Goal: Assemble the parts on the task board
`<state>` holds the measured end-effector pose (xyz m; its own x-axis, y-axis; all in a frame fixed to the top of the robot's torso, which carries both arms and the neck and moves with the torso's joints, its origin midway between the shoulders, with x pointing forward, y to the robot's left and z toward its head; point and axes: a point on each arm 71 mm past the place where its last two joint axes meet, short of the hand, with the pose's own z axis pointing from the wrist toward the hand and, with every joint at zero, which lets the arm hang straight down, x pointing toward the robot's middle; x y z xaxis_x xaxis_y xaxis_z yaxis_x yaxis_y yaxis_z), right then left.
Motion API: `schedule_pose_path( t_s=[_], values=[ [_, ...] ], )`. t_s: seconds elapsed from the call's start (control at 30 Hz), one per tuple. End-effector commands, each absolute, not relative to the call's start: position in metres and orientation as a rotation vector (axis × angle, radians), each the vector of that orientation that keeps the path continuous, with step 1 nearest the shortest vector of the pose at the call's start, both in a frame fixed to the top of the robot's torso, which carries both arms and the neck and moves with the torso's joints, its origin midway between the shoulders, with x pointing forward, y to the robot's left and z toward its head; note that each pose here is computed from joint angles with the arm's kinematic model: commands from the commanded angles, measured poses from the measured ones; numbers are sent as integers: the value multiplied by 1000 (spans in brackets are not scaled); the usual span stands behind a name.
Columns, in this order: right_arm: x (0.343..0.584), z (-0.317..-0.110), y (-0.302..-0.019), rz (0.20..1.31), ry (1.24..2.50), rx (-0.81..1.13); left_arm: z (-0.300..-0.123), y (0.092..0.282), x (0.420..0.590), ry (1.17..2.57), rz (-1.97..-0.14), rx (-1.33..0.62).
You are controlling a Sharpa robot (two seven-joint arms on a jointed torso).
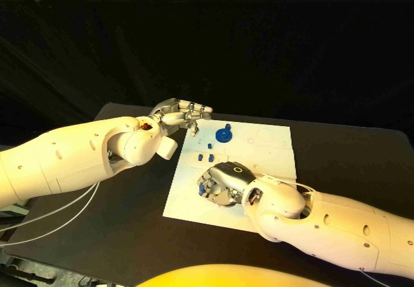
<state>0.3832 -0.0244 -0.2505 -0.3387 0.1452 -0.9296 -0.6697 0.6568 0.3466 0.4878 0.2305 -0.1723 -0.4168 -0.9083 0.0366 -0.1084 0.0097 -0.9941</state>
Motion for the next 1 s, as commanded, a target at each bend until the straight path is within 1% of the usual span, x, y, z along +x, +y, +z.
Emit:
schedule_pose_path(
  t_s=[0.03,0.3,0.4,0.5,0.6,0.67,0.73,0.83,0.87,1.0],
  values=[
    [382,-248,-25,888,1703,-416,-171,228,487,1617,-1501,-1050],
    [376,-242,-31,914,1665,-391,-172,228,487,1618,-1500,-1051],
    [372,-235,-38,938,1640,-366,-172,229,487,1619,-1499,-1051],
    [369,-222,-50,970,1606,-318,-172,230,487,1619,-1496,-1052],
    [372,-210,-66,984,1594,-261,-172,231,487,1618,-1494,-1053],
    [378,-201,-83,987,1613,-180,-172,231,487,1618,-1493,-1053],
    [387,-195,-104,984,1666,-69,-173,232,487,1619,-1490,-1054],
    [396,-189,-142,956,1742,99,-175,233,486,1621,-1485,-1056],
    [396,-189,-146,950,1747,113,-175,233,486,1621,-1484,-1056],
    [394,-186,-183,866,1777,184,-176,235,485,1622,-1478,-1058]
  ],
)
